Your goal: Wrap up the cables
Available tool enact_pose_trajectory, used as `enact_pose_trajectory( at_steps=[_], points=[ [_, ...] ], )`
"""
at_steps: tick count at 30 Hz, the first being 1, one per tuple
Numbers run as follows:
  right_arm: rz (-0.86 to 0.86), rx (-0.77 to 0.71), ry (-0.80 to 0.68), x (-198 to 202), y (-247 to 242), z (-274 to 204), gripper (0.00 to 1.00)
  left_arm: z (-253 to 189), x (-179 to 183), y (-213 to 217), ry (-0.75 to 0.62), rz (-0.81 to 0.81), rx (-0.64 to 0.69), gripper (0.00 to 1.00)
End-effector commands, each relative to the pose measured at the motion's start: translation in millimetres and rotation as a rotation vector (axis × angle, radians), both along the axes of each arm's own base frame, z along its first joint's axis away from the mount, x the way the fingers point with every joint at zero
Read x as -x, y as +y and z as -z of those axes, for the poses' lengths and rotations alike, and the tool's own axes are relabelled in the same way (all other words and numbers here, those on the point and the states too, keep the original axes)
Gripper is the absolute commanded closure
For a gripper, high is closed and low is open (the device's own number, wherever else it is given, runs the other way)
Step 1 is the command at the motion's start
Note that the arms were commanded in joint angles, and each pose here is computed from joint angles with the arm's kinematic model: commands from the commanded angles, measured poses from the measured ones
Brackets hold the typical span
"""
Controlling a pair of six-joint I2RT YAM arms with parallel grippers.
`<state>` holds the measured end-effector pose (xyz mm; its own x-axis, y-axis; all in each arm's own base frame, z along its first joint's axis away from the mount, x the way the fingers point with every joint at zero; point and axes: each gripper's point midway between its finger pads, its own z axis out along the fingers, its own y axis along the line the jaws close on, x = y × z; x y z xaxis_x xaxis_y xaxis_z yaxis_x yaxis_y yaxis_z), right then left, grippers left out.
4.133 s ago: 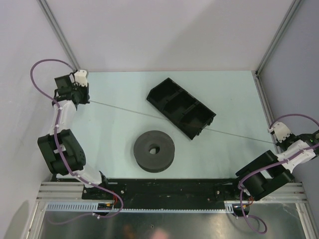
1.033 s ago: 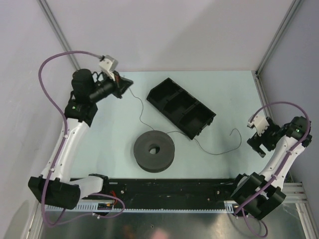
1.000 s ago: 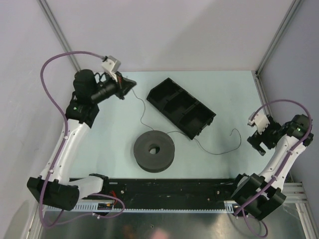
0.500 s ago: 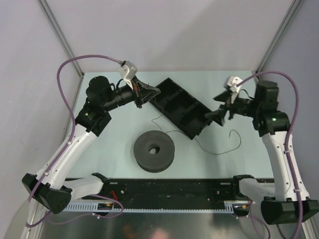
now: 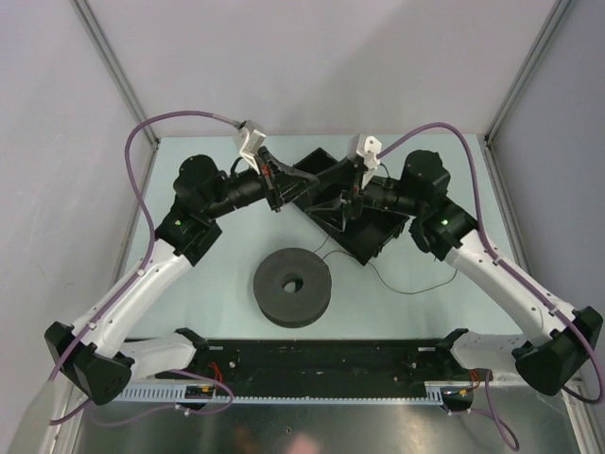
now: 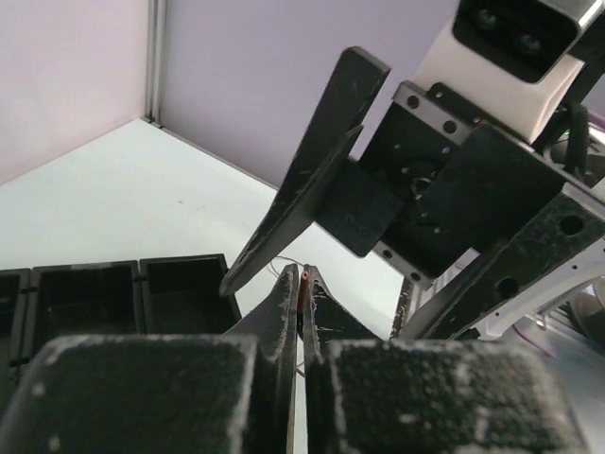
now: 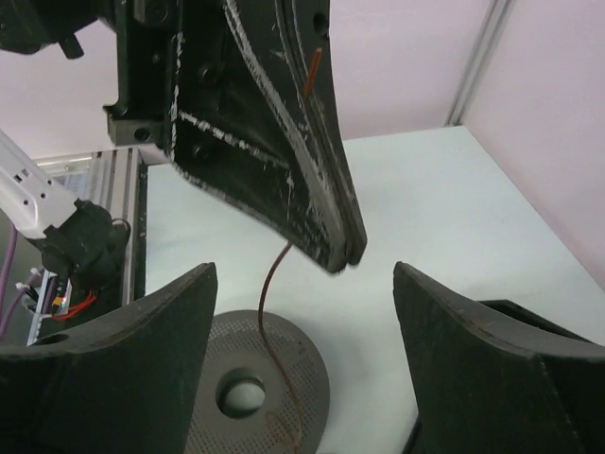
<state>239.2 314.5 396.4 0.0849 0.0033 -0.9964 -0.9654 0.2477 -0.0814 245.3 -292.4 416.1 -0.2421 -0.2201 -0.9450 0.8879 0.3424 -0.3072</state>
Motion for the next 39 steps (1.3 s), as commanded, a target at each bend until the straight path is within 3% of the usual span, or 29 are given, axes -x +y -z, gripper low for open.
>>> enact_pose_trajectory(
  at_steps=[1, 5, 10, 12, 14, 18, 22, 24, 27, 33, 39],
  points=[
    [0.003, -0.107, -0.05, 1.0, 15.3, -27.3, 0.24, -16.3, 12.0, -0.2, -0.015, 0.007, 0.058, 1.0],
    [-0.024, -0.097, -0.031, 4.9, 25.9, -20.0, 0.44, -16.5, 12.2, -1.7, -0.01, 0.004, 0.062, 1.0],
    [-0.017, -0.067, -0.023, 5.1, 26.7, -10.1, 0.91, -15.9, 10.2, 0.6, -0.022, -0.016, 0.057, 1.0],
    [0.008, -0.054, -0.014, 1.4, 22.1, -5.9, 0.98, -13.9, 9.6, 3.2, -0.028, -0.03, 0.043, 0.96],
    [0.028, -0.046, 0.005, -2.7, 15.7, -2.1, 0.99, -11.7, 9.6, 6.9, -0.037, -0.042, 0.021, 0.83],
    [0.078, -0.025, 0.038, -14.4, -2.7, 7.1, 1.0, -2.8, 8.4, 24.7, -0.038, -0.047, -0.017, 0.45],
    [0.145, 0.001, 0.066, -33.0, -30.2, 15.7, 1.0, 28.5, -3.7, 57.9, 0.052, -0.068, -0.09, 0.23],
    [0.192, 0.017, 0.073, -45.0, -49.0, 19.9, 1.0, 59.0, -8.7, 75.3, 0.105, -0.052, -0.161, 0.07],
    [0.265, 0.03, 0.07, -62.7, -79.7, 21.8, 1.0, 114.6, -15.3, 100.8, 0.194, -0.057, -0.292, 0.01],
    [0.407, 0.038, 0.062, -86.6, -140.4, 19.9, 1.0, 215.9, -23.9, 129.1, 0.379, -0.041, -0.513, 0.01],
    [0.489, -0.006, 0.103, -90.7, -176.0, 15.7, 1.0, 284.5, -25.3, 131.6, 0.562, 0.082, -0.605, 0.0]
  ],
)
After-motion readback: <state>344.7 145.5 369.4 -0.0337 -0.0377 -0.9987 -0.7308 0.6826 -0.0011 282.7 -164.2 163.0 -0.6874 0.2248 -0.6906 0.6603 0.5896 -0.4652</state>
